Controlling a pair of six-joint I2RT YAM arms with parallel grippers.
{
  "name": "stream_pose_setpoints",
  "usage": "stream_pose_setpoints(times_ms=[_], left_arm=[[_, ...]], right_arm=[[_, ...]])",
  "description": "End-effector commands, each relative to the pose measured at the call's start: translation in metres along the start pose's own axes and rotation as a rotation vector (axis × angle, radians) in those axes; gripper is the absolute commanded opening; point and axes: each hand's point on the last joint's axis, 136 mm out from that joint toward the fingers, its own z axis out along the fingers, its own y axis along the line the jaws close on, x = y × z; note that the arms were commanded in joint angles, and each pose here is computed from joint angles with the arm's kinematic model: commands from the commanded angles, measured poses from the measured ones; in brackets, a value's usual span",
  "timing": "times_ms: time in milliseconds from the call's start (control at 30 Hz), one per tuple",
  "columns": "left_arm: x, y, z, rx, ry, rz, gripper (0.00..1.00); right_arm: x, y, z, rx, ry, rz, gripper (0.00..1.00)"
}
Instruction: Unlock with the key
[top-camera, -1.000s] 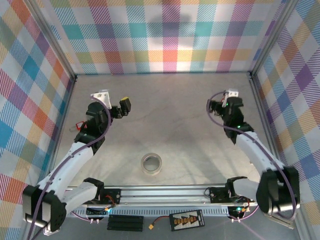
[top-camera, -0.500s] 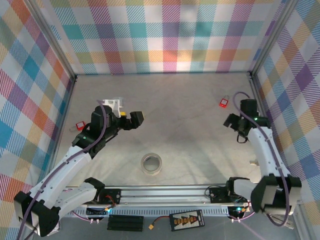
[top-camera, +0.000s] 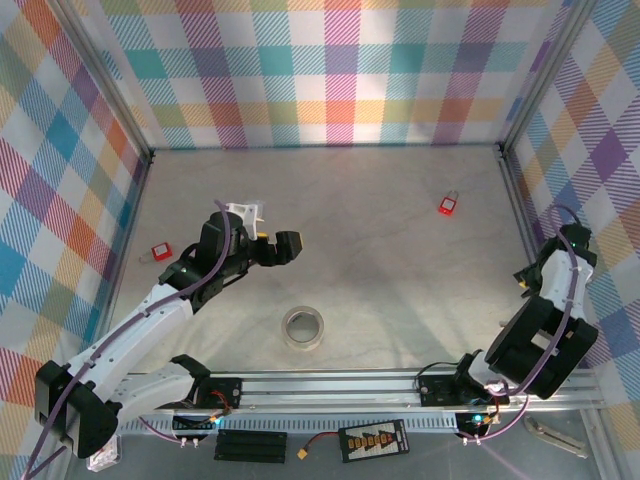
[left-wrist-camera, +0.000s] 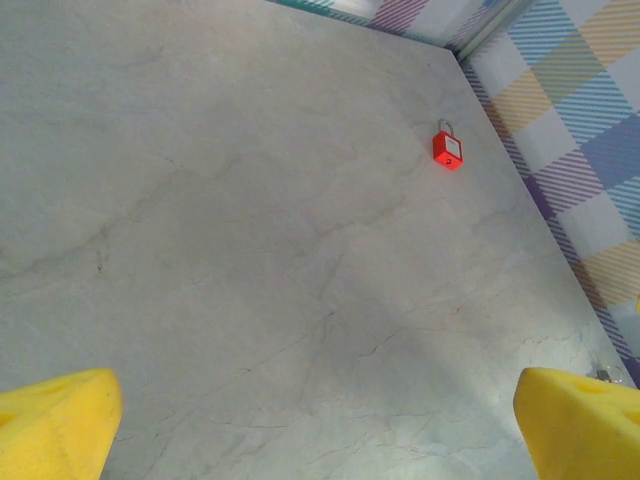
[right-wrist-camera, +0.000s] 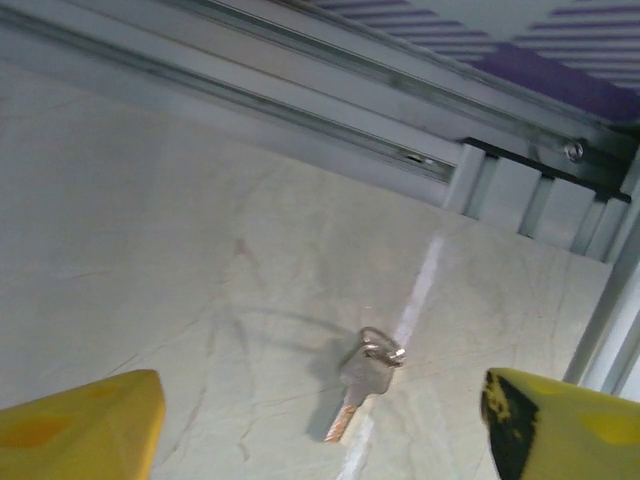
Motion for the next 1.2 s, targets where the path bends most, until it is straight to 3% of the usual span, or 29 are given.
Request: stream_pose_setpoints(times_ms=[0,267,1167], left_arm=[[-0.009,-0.012,-0.008,0.026,-0.011,0.009,1.0],[-0.004,-0.007,-0.006,0.005,0.002,0.014,1.0],[0.005,-0.004,0.003,0.008,0.037,-0.024,0.99]], right_arm=[[0.006,-0.005,0.012,0.005,0.043,0.042,0.77],[0.011,-0.019,0.033,0.038,0.093,0.088,0.61],[0.039,-0.022,0.058,0.081,0.231,0.066,0.41]])
